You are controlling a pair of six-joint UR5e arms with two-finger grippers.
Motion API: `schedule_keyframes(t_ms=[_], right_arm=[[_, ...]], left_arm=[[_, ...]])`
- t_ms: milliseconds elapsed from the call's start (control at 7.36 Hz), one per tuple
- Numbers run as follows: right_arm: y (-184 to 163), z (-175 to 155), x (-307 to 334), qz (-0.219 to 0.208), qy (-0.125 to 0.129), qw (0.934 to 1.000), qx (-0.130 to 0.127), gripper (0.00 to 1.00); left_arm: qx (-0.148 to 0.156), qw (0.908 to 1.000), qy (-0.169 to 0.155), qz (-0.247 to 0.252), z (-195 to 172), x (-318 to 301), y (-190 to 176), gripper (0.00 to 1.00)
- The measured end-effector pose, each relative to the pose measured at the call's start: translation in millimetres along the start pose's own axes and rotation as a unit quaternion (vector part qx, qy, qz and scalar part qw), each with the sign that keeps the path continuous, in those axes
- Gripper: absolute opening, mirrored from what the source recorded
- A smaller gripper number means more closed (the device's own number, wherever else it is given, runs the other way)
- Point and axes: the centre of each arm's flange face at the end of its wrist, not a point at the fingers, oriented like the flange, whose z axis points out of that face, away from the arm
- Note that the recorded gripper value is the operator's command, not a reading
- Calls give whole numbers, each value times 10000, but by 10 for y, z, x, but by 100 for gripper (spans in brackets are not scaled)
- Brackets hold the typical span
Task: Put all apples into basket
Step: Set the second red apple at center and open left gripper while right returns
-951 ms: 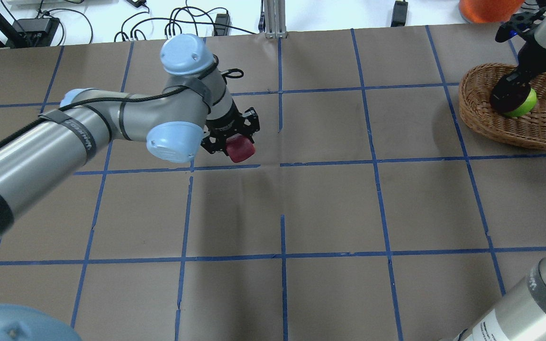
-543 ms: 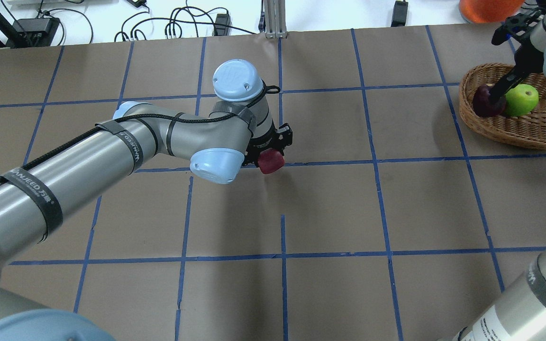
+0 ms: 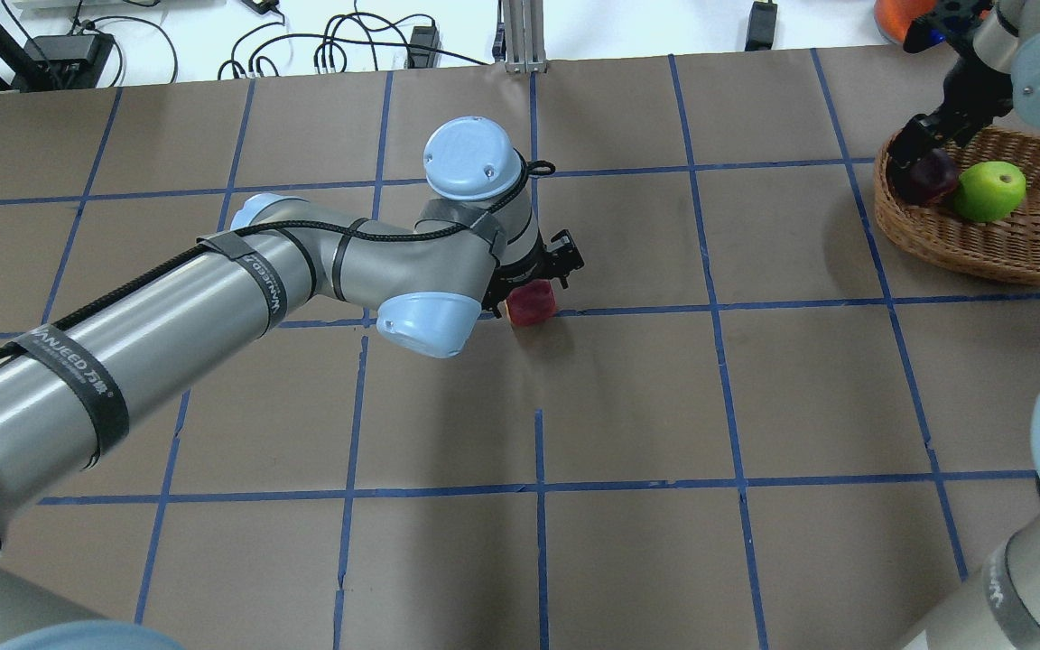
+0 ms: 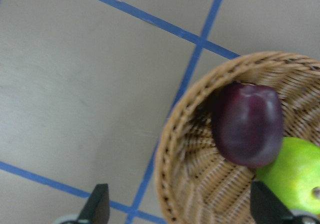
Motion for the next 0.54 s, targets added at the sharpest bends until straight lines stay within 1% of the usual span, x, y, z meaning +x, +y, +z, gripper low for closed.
schedule_keyframes(t_ms=[136, 272, 407, 543], right_arm=[[-128, -107, -475, 121, -68, 9999, -62, 100], [-221, -190, -1037, 275, -106, 9995, -106, 100], [-258, -169, -1598, 491, -167, 9985, -176, 100], [-272, -93, -2087, 809, -216, 9963, -175, 100]], left_arm=[[24, 10000, 8, -20, -286, -87, -64, 100], [-104, 9999, -100, 15, -663, -260, -115, 100], [-318, 9990, -263, 171, -1056, -481, -106, 100], [-515, 9971, -394, 403, -1455, -737, -55, 100]])
